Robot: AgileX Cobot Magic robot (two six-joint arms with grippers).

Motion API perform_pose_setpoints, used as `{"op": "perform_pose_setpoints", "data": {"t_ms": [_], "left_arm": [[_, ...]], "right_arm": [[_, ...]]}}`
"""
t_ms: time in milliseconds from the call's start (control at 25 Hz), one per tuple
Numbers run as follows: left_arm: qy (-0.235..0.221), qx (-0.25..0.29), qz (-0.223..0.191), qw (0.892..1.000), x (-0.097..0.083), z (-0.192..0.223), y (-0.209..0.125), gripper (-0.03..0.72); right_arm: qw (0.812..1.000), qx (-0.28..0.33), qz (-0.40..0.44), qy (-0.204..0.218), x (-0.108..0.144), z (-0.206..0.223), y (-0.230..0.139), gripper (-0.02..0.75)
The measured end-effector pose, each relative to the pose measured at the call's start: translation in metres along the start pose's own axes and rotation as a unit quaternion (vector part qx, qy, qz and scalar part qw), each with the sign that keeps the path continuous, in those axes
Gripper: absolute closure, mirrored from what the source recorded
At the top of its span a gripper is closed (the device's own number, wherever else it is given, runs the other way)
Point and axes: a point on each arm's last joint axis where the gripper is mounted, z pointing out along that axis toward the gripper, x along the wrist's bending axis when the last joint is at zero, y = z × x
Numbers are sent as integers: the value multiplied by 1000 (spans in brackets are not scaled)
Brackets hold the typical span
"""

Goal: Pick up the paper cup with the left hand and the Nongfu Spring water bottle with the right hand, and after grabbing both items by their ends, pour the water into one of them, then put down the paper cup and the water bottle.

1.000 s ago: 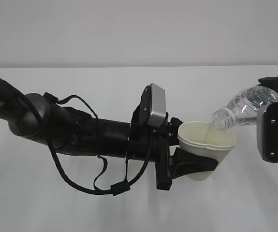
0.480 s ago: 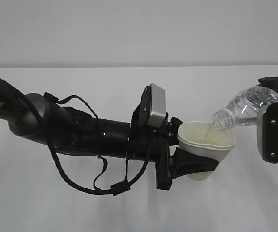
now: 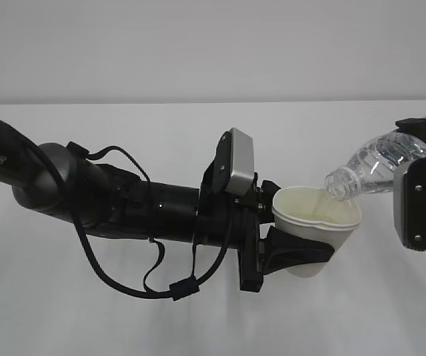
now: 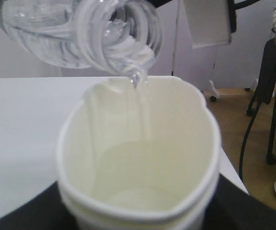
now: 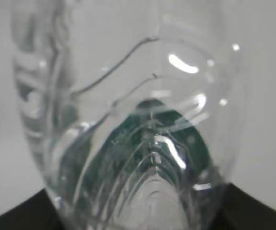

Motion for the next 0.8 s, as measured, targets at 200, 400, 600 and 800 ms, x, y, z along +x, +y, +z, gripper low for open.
{"op": "perform_pose_setpoints", "data": {"t_ms": [200,400,600,800], "left_arm": [[0,0,0,1000,0,0,0,292],[0,0,0,1000,0,0,0,292],[0,0,0,1000,0,0,0,292],[0,0,0,1000,0,0,0,292]], "right_arm": [[1000,0,0,0,0,0,0,343],[1000,0,-1,0,0,0,0,343],[1000,0,-1,0,0,0,0,343],[1000,0,-2,0,0,0,0,343]]}}
